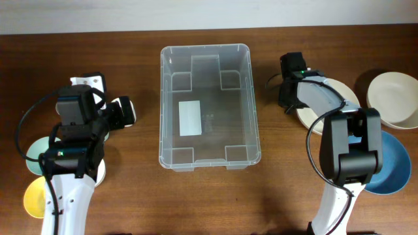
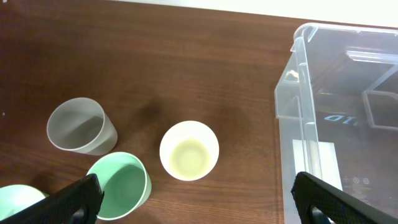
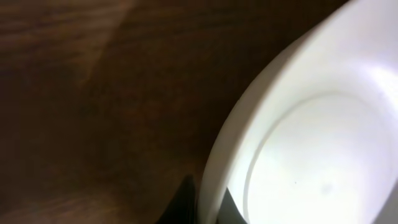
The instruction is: Pack container
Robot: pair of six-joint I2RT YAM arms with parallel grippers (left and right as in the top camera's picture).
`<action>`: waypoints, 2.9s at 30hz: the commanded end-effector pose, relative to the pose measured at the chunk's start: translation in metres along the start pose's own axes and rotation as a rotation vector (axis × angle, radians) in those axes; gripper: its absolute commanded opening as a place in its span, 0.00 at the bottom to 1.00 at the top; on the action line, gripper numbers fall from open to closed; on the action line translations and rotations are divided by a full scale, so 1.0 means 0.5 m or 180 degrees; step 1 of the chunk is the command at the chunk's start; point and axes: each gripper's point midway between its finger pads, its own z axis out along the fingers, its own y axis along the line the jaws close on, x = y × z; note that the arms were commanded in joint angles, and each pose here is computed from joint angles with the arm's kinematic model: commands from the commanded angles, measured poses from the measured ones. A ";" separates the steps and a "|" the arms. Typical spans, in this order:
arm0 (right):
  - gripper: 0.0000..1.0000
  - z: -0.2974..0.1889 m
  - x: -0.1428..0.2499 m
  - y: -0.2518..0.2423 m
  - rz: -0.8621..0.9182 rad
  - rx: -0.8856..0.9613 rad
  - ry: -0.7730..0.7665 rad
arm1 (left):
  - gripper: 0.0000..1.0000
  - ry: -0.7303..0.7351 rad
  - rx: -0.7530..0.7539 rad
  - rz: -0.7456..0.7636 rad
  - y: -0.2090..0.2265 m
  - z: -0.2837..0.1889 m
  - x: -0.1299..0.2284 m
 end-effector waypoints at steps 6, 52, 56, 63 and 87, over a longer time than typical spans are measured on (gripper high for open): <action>0.04 -0.193 -0.150 0.013 -0.0173 -0.0318 -0.0612 | 0.99 -0.0108 0.0009 -0.0030 -0.004 -0.006 -0.024; 0.07 -0.334 0.182 0.561 -0.4824 -0.1931 -0.0612 | 0.99 -0.0262 -0.1072 -0.1089 0.302 -0.105 -0.071; 0.27 -0.329 0.173 0.553 -0.4688 -0.1924 -0.0568 | 0.99 -0.0262 -0.1050 -0.1087 0.300 -0.105 -0.071; 0.41 -0.358 0.153 0.527 -0.4450 -0.1914 -0.0576 | 0.99 -0.0221 -0.0851 -0.0897 0.277 -0.092 -0.074; 0.79 -0.403 -0.211 -0.244 0.0045 -0.0155 -0.0850 | 0.99 0.0171 -0.0173 0.0257 0.135 0.010 -0.058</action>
